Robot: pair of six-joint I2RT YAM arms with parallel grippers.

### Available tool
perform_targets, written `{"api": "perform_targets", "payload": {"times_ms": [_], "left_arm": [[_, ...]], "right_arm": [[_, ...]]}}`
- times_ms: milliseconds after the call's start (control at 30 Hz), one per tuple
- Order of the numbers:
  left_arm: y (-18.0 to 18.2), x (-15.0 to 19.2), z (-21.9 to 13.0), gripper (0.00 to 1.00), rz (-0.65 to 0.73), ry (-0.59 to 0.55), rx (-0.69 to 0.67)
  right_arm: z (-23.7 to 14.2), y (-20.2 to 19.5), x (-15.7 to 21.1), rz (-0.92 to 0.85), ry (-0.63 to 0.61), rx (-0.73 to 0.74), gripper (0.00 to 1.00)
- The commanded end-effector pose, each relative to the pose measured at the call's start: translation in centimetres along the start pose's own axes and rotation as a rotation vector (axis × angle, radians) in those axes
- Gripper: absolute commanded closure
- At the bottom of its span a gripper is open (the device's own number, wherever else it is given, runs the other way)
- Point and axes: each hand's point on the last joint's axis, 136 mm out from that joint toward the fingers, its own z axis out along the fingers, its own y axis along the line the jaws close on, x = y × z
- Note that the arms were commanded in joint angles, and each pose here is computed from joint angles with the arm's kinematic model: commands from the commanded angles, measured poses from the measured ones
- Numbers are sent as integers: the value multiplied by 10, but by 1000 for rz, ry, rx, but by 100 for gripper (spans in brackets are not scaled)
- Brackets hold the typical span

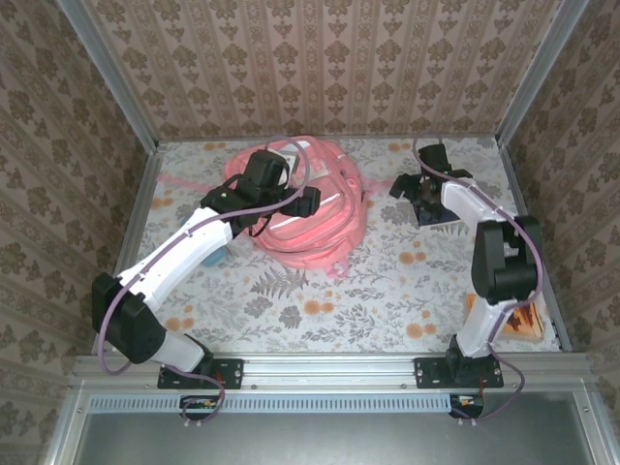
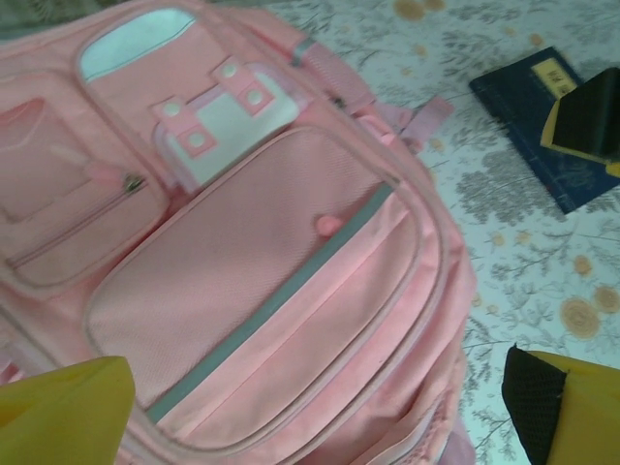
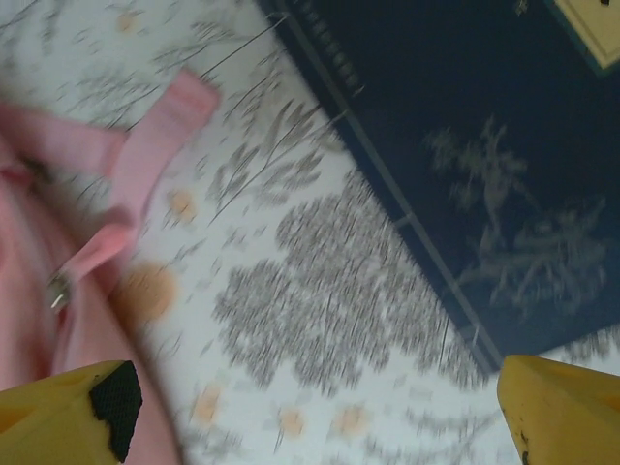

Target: Pack the student bag

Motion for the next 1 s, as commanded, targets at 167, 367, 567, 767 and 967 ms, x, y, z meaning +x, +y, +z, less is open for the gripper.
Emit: {"api": "perform_targets", "payload": {"times_ms": [167,367,567,767,967], "left_arm": [[27,19,-8,0,-119,26,-56],[24,24,-3,0,-141,30,-29],[19,25,3,0,-158,46,-5],[9,29,12,0,-196,70,51],[-2,35,22,0,-230,108,94]], "right_arm": [[48,-13,-2,53,136,11,5],[55,-26,31,108,220,24,12],[43,-35,74,150,239,4,15],[0,-30,117,168,254,-43,16],[-22,-40,183,272,267,-105,17]]}}
